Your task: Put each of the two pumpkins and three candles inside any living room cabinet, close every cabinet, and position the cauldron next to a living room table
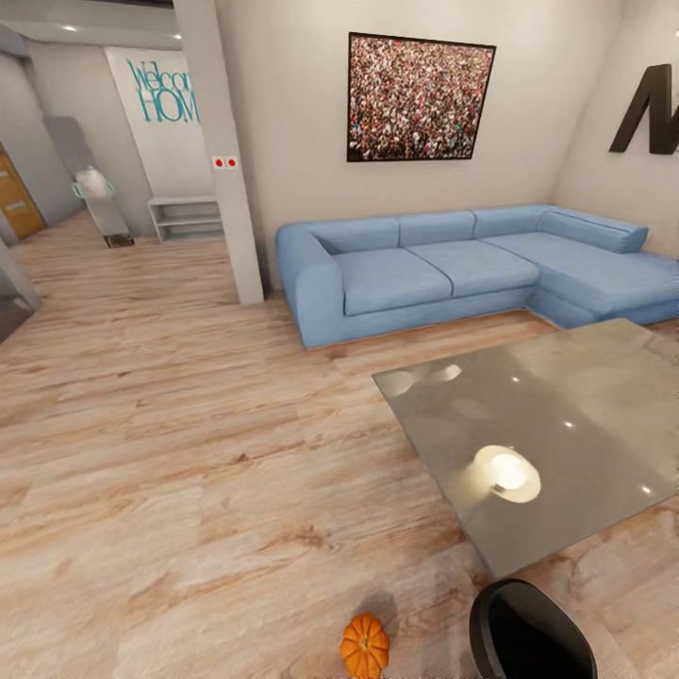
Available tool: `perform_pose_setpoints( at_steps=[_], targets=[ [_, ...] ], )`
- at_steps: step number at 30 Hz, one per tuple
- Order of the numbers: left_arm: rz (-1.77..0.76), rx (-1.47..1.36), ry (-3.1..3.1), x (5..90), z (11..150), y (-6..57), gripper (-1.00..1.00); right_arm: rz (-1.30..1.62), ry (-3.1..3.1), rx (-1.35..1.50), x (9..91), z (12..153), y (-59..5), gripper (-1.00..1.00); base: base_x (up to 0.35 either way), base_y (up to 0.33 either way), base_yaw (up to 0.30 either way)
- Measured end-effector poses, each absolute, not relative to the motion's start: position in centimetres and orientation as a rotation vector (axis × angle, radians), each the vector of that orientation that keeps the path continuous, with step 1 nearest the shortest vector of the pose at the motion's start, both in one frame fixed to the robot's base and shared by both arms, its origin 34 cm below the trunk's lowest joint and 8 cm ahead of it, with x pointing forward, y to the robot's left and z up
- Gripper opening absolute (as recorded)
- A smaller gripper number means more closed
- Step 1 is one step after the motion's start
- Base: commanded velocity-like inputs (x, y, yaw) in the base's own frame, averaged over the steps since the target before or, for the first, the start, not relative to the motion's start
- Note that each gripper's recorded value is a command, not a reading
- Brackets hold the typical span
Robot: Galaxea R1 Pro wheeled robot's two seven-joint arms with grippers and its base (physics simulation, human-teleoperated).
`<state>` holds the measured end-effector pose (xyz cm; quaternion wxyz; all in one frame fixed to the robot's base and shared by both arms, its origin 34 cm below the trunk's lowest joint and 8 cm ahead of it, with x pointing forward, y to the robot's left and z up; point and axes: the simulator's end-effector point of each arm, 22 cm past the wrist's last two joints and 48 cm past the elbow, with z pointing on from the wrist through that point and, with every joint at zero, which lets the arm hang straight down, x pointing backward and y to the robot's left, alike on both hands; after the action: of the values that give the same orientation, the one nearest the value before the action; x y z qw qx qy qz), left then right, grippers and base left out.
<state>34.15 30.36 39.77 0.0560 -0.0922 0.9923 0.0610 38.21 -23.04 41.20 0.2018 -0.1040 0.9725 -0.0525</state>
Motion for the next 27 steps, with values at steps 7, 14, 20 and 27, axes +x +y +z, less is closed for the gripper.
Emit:
perform_pose_setpoints(
  at_steps=[7, 14, 20, 27],
  targets=[
    [0.186, -0.280, 3.016, 33.95, 39.67, 30.36, 1.00, -0.148, 2.721, -0.291, 38.02, 41.07, -23.15, 1.00, 0.000, 0.000, -0.245],
    [0.186, -0.280, 3.016, 33.94, 39.67, 30.36, 1.00, -0.147, 2.721, -0.292, 38.02, 41.07, -23.11, 1.00, 0.000, 0.000, -0.282],
    [0.186, -0.280, 3.016, 33.94, 39.67, 30.37, 1.00, -0.148, 2.721, -0.292, 38.02, 41.07, -23.15, 1.00, 0.000, 0.000, -0.282],
    [0.186, -0.280, 3.016, 33.94, 39.67, 30.38, 1.00, -0.149, 2.720, -0.291, 38.05, 41.08, -23.18, 1.00, 0.000, 0.000, -0.150]
  ],
)
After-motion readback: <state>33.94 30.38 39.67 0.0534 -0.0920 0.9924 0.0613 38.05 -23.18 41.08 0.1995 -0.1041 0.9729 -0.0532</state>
